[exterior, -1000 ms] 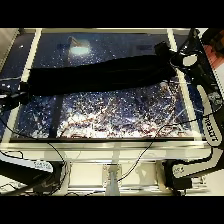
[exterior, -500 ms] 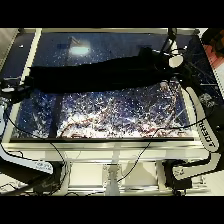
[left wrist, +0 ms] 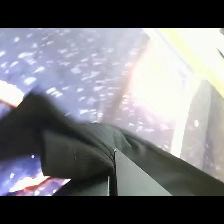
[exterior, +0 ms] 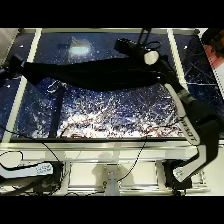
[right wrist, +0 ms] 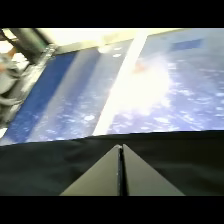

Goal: Fold the clothes and pants, and hang the long-sleeved shirts on hangers.

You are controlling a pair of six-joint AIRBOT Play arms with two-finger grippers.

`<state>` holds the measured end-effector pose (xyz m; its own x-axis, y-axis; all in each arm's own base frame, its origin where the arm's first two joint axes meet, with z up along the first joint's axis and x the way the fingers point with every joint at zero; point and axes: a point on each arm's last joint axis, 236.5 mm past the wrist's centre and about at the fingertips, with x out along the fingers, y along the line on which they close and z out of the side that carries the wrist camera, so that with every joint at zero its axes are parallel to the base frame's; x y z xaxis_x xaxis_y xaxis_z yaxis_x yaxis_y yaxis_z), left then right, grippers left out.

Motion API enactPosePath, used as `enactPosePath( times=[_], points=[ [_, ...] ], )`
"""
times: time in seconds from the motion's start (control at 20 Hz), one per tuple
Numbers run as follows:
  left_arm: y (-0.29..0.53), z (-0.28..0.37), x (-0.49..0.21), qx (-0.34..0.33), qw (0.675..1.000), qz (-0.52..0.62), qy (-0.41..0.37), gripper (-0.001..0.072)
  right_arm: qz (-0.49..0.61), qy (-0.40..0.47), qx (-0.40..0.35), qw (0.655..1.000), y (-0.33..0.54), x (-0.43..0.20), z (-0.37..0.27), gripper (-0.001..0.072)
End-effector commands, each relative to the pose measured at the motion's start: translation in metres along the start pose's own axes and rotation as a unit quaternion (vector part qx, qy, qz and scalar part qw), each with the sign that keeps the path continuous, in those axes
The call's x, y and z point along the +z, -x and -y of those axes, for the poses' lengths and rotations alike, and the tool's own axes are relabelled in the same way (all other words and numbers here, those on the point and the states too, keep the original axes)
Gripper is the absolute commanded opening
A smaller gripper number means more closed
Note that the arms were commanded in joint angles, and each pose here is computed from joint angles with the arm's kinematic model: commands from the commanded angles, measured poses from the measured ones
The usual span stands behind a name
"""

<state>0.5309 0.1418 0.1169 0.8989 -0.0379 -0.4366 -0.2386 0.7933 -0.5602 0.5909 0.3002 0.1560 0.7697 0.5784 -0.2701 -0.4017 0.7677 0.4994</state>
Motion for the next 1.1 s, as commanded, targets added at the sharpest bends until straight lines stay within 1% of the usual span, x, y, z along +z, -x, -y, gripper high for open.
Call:
enactPosePath(
  times=[0.0,0.2,0.25,0.45,0.65,0.8,0.95,1.05],
  points=[
    [0.036,0.042,0.009,-0.038,0.998,-0.003,-0.048,0.0012,-0.059,-0.021,0.05,0.997,-0.036,-0.043,-0.044,0.0016],
    [0.059,0.082,0.007,-0.072,0.995,-0.003,-0.075,0.0013,-0.152,-0.053,0.078,0.984,-0.071,-0.14,-0.082,0.0015],
    [0.062,0.094,0.002,-0.083,0.992,-0.008,-0.095,0.0013,-0.17,-0.064,0.079,0.98,-0.077,-0.163,-0.089,0.0015],
    [0.068,0.138,-0.038,-0.133,0.981,-0.062,-0.126,0.0013,-0.221,-0.067,0.089,0.969,-0.083,-0.229,-0.114,0.0015],
    [0.071,0.181,-0.067,-0.179,0.97,-0.09,-0.135,0.0012,-0.24,-0.062,0.108,0.963,-0.08,-0.261,-0.147,0.0014],
    [0.084,0.211,-0.078,-0.211,0.963,-0.093,-0.142,0.0012,-0.217,-0.058,0.115,0.968,-0.086,-0.272,-0.167,0.0013],
    [0.096,0.229,-0.079,-0.233,0.959,-0.09,-0.136,0.0012,-0.189,-0.104,0.102,0.971,-0.096,-0.271,-0.168,0.0012],
    [0.101,0.233,-0.076,-0.239,0.958,-0.085,-0.133,0.0012,-0.191,-0.106,0.102,0.971,-0.096,-0.272,-0.168,0.0013]
  ],
)
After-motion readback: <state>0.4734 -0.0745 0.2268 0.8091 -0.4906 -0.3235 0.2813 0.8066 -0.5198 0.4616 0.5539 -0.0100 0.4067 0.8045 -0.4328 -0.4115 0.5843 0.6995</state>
